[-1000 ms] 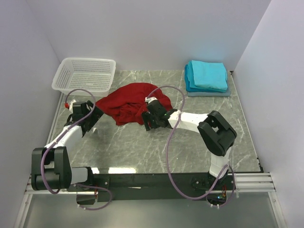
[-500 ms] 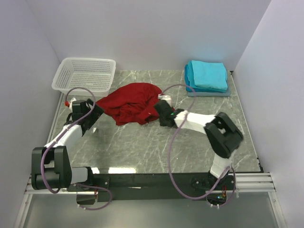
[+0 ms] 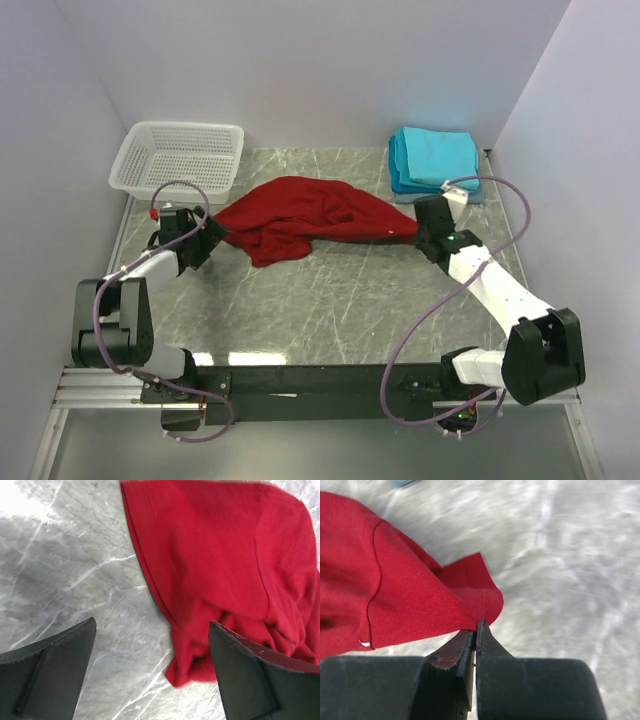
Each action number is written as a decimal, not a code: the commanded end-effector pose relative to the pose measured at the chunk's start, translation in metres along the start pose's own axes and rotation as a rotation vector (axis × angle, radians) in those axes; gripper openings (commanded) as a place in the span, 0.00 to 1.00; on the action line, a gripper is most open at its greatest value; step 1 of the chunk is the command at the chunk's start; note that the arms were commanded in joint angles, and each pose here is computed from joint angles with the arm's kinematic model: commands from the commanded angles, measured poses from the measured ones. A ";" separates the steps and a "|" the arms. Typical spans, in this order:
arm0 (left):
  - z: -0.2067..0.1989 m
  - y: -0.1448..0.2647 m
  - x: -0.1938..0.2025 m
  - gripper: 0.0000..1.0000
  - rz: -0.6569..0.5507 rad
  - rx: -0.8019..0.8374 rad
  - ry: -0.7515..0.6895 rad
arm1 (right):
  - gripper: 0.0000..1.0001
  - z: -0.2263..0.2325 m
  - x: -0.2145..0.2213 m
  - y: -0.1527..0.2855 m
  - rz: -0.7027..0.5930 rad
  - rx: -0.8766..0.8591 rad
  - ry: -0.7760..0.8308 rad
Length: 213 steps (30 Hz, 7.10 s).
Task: Fold and stack the t-shirts
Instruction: Flatten the tshirt out
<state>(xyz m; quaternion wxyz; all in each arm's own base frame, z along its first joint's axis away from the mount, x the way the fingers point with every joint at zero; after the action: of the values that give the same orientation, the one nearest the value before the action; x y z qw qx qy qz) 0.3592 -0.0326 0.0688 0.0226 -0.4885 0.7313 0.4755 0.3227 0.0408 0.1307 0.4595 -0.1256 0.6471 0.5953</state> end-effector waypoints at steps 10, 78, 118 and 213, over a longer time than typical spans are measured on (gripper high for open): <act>-0.036 -0.045 -0.023 0.86 -0.018 0.059 -0.030 | 0.00 -0.026 -0.020 0.005 -0.038 0.034 -0.066; -0.140 0.288 -0.188 0.07 -0.874 0.133 -0.145 | 0.00 0.029 -0.266 0.242 -0.816 -0.487 0.004; -0.086 0.045 0.006 0.99 -0.097 0.237 -0.223 | 0.70 0.153 0.226 0.097 0.673 -0.696 0.475; 0.060 0.080 0.047 0.01 -0.099 -0.138 0.017 | 0.74 0.164 0.080 -0.087 0.535 -0.161 0.375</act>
<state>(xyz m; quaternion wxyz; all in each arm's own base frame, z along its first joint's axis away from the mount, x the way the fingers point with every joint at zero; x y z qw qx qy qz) 0.2482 -0.0076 0.0547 -0.0085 -0.5226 0.6530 0.5481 0.4223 0.1664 0.0372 0.2013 -0.0785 0.6802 0.7004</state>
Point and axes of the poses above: each gripper's point midway between its finger pads, its own y axis back along the fingers, its own z axis along the line the jaws close on, x = y × z, the point moved 1 cm from there along y, back along the fingers, and after that the axes turned 5 degrees about -y, right-handed, at the moved point
